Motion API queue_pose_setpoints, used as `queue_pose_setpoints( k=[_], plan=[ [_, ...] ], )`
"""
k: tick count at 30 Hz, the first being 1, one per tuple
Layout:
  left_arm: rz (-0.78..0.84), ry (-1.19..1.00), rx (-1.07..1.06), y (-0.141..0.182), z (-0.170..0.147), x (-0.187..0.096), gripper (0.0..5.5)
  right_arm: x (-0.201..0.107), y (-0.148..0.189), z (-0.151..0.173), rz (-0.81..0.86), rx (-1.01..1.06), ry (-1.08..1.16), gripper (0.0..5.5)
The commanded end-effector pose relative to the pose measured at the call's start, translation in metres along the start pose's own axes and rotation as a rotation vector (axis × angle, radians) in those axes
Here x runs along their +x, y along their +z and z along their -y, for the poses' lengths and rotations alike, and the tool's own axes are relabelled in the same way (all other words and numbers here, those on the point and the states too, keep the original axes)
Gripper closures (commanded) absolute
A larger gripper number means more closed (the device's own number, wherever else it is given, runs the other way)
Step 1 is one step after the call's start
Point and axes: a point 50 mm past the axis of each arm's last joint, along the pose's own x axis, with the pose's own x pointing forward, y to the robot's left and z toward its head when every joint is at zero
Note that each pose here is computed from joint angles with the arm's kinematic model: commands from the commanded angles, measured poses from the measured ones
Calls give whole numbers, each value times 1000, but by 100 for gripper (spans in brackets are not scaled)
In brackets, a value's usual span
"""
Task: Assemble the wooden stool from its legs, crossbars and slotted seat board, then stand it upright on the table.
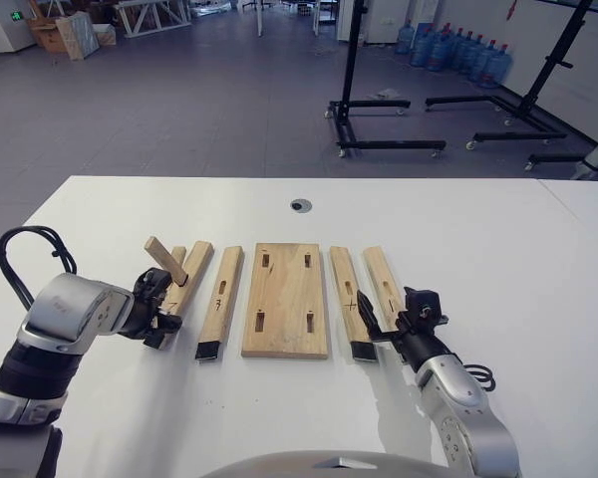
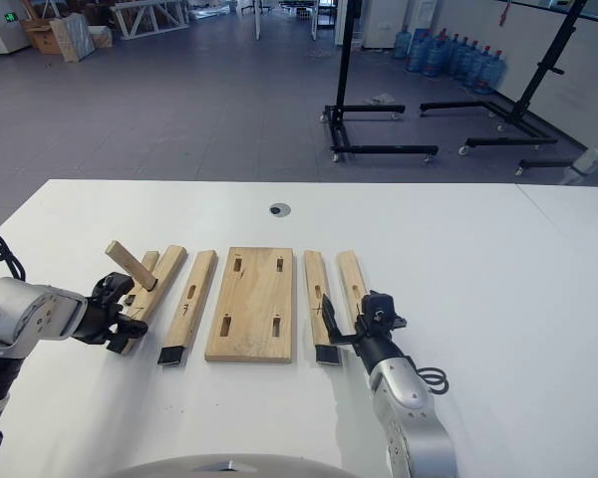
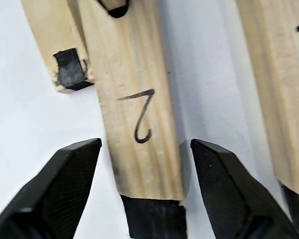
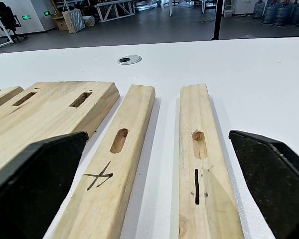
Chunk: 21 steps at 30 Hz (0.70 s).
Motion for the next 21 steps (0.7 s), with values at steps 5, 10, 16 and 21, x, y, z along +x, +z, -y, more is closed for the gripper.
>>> queue_pose_setpoints(
  k=[5,10,16,21],
  plan=[
    [-22,8,-34,-9,0,4,346,2,4,-2,8,-2,26,27],
    [-15,-7,-26,-9,3,4,346,2,3,-2,5,-2,27,27],
    [76,-90,-33,16,13,0,346,0,3,1,4,-3,17,27],
    [196,-151,-62,48,21,-8,346,3,6,5,6,-18,25,27]
  ],
)
